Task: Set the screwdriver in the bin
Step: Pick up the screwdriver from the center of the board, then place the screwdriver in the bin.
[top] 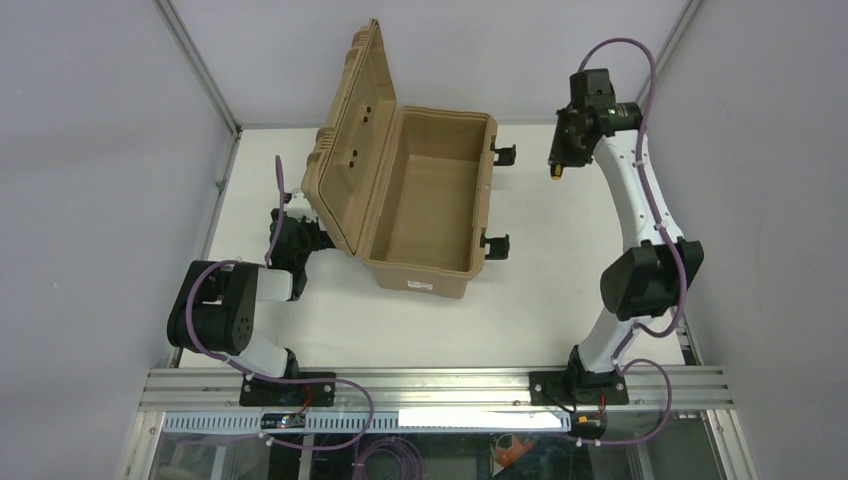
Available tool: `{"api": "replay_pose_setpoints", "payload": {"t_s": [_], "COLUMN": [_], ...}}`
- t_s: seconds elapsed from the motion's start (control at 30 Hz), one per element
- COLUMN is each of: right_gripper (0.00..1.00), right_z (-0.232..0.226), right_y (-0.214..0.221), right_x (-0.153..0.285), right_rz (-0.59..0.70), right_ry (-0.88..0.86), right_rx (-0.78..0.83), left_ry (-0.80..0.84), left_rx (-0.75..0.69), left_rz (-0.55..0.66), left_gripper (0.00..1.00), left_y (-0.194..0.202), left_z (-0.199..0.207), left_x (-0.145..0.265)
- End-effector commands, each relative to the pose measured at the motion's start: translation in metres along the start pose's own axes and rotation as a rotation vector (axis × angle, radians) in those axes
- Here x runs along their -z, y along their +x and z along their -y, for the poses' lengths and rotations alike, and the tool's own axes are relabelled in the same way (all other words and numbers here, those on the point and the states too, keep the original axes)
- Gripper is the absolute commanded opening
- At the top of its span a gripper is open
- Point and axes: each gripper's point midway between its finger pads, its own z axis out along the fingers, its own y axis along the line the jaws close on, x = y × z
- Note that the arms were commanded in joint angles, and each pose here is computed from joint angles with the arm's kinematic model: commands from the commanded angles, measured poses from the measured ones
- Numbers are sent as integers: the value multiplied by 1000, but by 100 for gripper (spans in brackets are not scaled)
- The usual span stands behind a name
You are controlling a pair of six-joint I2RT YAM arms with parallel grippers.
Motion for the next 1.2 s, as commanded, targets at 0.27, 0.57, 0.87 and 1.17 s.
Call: {"api": "replay_pose_setpoints", "payload": {"t_s": [0.27, 0.57, 0.87, 1.17], "right_gripper": [11, 12, 8, 5], "right_z": [-57, -112, -165, -202], "right_y": [-46, -45, -28, -3], "right_x": [155, 205, 175, 107], "right_rz": [310, 356, 252, 139], "right_ry": [-398, -716, -729, -551], "right_rx": [-12, -55, -95, -99], "left_ry": [9, 9, 10, 10], "left_rx": [17, 18, 18, 18], "left_rz": [80, 79, 80, 80], "left_gripper": [99, 99, 99, 99], "left_y": [-24, -23, -23, -24], "left_z": [0, 0, 0, 0], "left_x": [1, 1, 1, 1]}}
